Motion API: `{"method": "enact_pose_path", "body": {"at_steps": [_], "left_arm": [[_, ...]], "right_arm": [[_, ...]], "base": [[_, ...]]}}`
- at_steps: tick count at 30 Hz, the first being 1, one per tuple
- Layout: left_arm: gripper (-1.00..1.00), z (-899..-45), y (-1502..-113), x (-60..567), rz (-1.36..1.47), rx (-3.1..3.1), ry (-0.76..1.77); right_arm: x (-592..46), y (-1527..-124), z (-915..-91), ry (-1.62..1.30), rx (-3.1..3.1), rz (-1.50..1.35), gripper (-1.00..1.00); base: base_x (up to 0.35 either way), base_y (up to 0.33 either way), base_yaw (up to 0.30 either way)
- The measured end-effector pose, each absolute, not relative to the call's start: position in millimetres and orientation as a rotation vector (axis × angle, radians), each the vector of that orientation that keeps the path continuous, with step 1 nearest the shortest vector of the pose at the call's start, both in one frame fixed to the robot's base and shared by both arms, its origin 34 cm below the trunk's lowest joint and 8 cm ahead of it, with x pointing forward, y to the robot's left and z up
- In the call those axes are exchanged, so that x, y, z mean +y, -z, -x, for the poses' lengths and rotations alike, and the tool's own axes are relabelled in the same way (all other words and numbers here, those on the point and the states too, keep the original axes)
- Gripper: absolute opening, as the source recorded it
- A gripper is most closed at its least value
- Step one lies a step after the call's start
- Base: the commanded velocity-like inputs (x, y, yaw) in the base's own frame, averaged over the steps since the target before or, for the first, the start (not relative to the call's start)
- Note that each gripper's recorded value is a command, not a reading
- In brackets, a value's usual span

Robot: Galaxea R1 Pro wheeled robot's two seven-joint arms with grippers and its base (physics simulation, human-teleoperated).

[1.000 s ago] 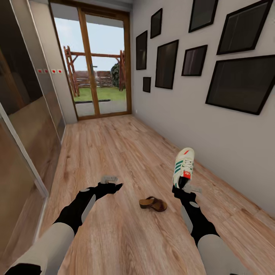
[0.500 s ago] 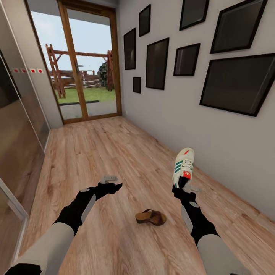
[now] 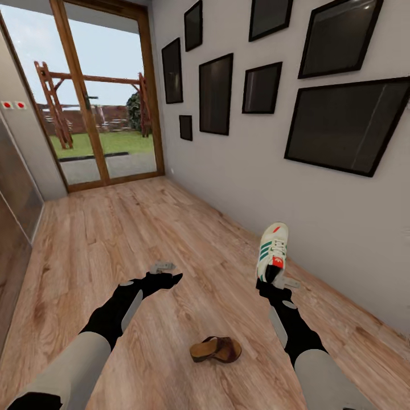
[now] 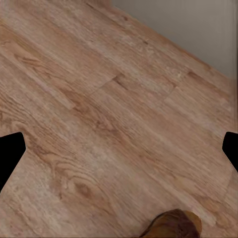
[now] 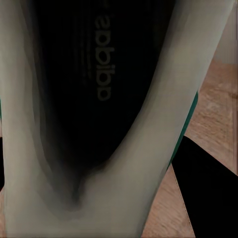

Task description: Pick up the two gym shoes and the two sandals from the corridor floor and place them onto the hallstand (shoe rack) in the corridor, making sure they are on the rack and not on the floor. Arrange them so the two gym shoes are next to each other and the two sandals are next to each other.

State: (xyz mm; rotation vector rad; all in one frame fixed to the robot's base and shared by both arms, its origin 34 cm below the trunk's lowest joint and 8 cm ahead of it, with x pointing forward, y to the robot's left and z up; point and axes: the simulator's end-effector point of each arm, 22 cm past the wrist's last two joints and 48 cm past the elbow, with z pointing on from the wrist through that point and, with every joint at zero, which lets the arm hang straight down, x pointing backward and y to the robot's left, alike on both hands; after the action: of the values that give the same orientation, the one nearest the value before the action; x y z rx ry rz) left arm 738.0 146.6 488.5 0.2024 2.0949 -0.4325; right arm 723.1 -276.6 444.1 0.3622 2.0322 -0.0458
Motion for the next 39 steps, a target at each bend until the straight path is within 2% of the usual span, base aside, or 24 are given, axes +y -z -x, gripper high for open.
{"method": "enact_pose_path", "body": {"at_steps": [9, 22, 30, 39], "left_arm": [[1.0, -738.2, -490.6, 146.6, -0.203, 2.092, 0.432], [1.0, -738.0, -493.4, 146.4, -0.204, 2.088, 0.432], [1.0, -738.2, -495.0, 146.5, -0.204, 2.085, 0.431], [1.0, -738.0, -496.8, 146.5, -0.205, 2.082, 0.431]], "right_arm": [[-276.4, -445.3, -723.0, 0.045, 2.033, -0.361, -1.0], [-276.3, -448.3, -723.4, 0.044, 2.029, -0.361, -1.0], [-276.3, -449.9, -723.6, 0.044, 2.026, -0.36, -1.0], [-276.3, -452.0, -723.8, 0.043, 2.023, -0.361, -1.0]], "base": [[0.333, 0.129, -0.262], [0.264, 0.245, -0.271], [0.069, 0.265, -0.272], [0.002, 0.029, -0.272]]}}
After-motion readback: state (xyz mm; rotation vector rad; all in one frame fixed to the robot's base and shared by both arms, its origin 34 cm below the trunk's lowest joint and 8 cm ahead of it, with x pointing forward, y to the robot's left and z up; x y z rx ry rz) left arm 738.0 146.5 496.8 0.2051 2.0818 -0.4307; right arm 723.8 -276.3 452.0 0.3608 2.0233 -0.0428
